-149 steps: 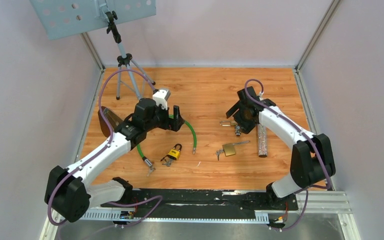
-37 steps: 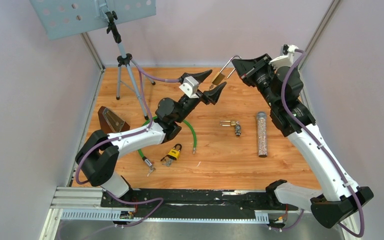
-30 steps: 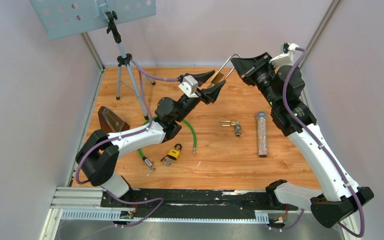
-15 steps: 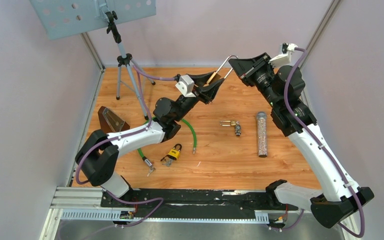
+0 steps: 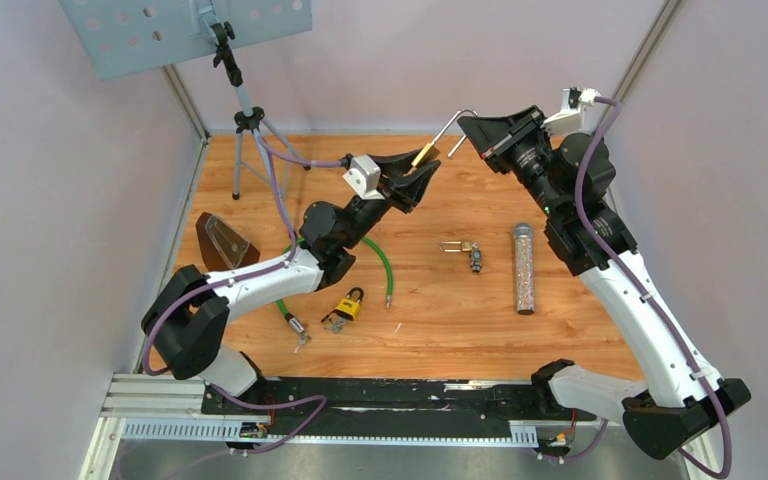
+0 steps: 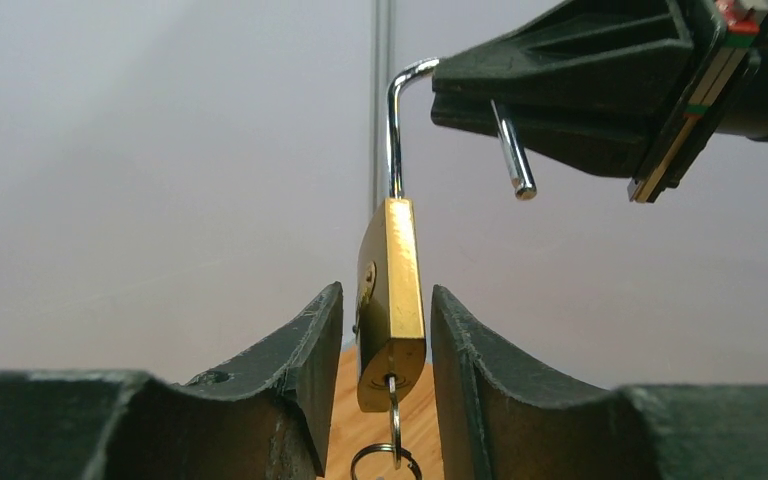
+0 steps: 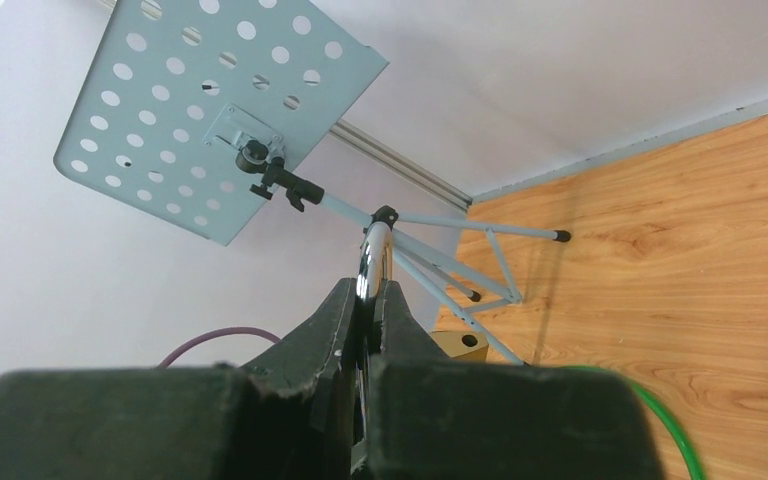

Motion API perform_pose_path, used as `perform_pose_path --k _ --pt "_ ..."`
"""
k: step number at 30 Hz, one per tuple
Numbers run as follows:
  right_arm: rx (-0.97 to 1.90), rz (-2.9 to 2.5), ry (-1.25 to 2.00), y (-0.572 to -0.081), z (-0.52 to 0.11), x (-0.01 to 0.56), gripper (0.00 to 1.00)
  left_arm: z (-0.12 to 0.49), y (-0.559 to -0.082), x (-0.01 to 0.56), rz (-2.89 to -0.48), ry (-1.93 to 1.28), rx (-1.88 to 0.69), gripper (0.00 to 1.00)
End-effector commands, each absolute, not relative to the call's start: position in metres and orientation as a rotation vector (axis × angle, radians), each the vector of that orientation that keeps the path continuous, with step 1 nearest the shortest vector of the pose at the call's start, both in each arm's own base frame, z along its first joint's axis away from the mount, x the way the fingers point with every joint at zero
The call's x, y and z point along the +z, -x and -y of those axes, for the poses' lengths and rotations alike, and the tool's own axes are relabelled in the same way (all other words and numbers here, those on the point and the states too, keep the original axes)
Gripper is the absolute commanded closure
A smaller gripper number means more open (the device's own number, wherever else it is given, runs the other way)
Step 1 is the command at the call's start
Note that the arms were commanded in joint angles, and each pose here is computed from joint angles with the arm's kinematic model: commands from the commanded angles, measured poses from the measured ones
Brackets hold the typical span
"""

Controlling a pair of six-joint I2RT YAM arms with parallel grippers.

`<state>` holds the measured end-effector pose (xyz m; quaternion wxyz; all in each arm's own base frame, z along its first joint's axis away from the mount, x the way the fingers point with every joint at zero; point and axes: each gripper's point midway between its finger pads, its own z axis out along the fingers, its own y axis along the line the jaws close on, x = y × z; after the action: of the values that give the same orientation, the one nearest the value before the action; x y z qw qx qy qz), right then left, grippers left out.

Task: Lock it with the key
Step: Lock the lock.

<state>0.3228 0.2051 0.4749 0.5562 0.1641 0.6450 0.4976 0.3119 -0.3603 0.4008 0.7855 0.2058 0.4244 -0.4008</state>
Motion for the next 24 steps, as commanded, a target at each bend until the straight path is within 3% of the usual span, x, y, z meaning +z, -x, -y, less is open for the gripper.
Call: perform_pose_path --k 1,21,23,24 --pt "1.294 -1.327 -0.366 -0.300 -0.197 0.532 1.00 0.338 -0.299 0.441 -0.811 -0.372 -0.868 0.53" --pt "1.306 -1.346 -0.389 -0.299 -0.197 0.529 1.00 0.349 -0.307 0.436 -0.818 -0.354 -0.911 0.49" --pt "1.306 -1.348 -0.390 -0.298 -0.197 0.529 1.00 0.350 -0.308 0.436 -0.815 -0.349 -0.917 0.51" --pt "1.306 -1.351 -0.391 -0.298 -0.197 0.528 1.00 0.350 -0.308 0.436 -0.814 -0.346 -0.919 0.57"
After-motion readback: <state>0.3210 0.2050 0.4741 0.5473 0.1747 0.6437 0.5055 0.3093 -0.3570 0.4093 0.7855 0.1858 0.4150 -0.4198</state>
